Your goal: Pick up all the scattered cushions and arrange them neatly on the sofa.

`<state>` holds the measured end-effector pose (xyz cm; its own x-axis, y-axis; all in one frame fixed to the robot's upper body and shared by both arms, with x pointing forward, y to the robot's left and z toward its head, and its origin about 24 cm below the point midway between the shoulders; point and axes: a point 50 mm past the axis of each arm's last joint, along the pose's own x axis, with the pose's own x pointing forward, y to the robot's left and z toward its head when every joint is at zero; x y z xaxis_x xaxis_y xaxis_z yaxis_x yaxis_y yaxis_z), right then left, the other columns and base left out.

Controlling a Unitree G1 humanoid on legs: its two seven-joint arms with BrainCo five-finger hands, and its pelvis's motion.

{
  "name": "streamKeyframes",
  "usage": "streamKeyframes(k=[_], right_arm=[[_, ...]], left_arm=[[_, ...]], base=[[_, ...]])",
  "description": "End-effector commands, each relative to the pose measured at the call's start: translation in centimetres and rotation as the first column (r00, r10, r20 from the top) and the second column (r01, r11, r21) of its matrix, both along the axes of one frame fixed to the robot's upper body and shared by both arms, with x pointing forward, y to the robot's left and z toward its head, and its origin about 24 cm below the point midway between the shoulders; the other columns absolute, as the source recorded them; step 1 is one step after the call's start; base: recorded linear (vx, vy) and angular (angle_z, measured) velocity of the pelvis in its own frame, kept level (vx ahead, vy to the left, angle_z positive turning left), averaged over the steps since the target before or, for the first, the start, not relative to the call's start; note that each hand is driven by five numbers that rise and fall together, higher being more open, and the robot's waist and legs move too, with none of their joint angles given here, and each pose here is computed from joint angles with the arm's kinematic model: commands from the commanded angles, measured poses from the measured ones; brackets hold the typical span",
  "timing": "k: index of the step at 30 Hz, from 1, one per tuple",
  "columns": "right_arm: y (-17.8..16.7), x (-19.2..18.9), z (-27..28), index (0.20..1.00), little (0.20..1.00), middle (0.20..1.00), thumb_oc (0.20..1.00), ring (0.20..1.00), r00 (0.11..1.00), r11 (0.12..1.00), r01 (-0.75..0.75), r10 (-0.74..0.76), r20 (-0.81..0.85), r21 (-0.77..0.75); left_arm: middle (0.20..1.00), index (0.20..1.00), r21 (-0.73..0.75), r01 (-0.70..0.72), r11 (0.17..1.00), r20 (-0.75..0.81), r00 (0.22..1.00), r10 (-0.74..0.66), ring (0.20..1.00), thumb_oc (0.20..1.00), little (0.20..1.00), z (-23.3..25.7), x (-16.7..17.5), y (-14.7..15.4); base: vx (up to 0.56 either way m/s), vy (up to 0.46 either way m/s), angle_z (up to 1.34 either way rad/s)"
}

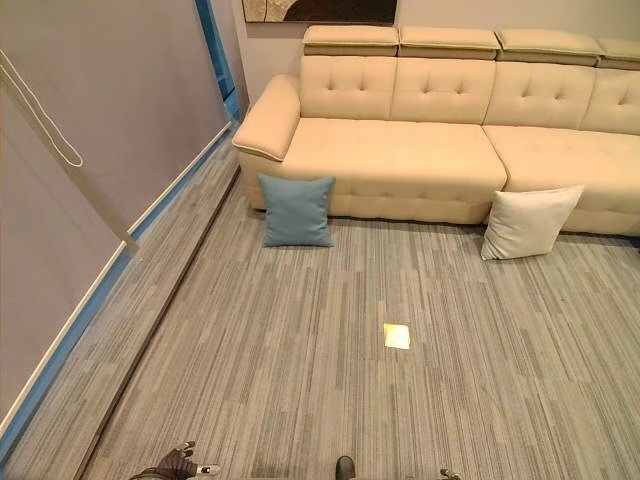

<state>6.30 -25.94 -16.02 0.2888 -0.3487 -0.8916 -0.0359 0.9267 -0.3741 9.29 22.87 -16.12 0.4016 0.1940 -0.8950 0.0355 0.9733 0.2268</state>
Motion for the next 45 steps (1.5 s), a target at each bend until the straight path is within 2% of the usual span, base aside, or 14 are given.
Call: streamKeyframes(k=[1,11,28,45], right_arm=[[-0.5,1.1,0.3,1.0,1.0,1.0,1.0,1.0,0.999,0.998,-0.048,0.049,0.018,-0.039],[-0.2,0.8,0.2,1.0,1.0,1.0,1.0,1.0,0.996,0.995,-0.089,0.088,-0.009,-0.038],[0.0,1.1,0.2,1.0,1.0,1.0,1.0,1.0,0.992,0.992,-0.123,0.122,-0.015,-0.03],[1.3,4.9,0.7,1.0,1.0,1.0,1.0,1.0,0.979,0.982,-0.186,0.186,0.086,-0.011]], left_arm=[[1.0,1.0,0.025,-0.052,0.998,0.028,0.998,0.051,1.0,1.0,1.0,0.2,1.1,0.3],[1.0,1.0,0.018,-0.053,0.998,-0.029,0.998,0.053,1.0,1.0,1.0,-0.2,-0.4,0.2],[1.0,1.0,0.017,-0.034,0.999,-0.022,0.999,0.034,1.0,1.0,1.0,-0.1,-0.1,0.3],[1.0,1.0,0.041,-0.058,0.997,0.048,0.997,0.056,1.0,1.0,1.0,0.9,1.9,2.0]], base=[[0.0,0.0,0.0],[0.01,0.005,0.04],[0.0,0.0,0.0],[0.03,0.098,-0.05]])
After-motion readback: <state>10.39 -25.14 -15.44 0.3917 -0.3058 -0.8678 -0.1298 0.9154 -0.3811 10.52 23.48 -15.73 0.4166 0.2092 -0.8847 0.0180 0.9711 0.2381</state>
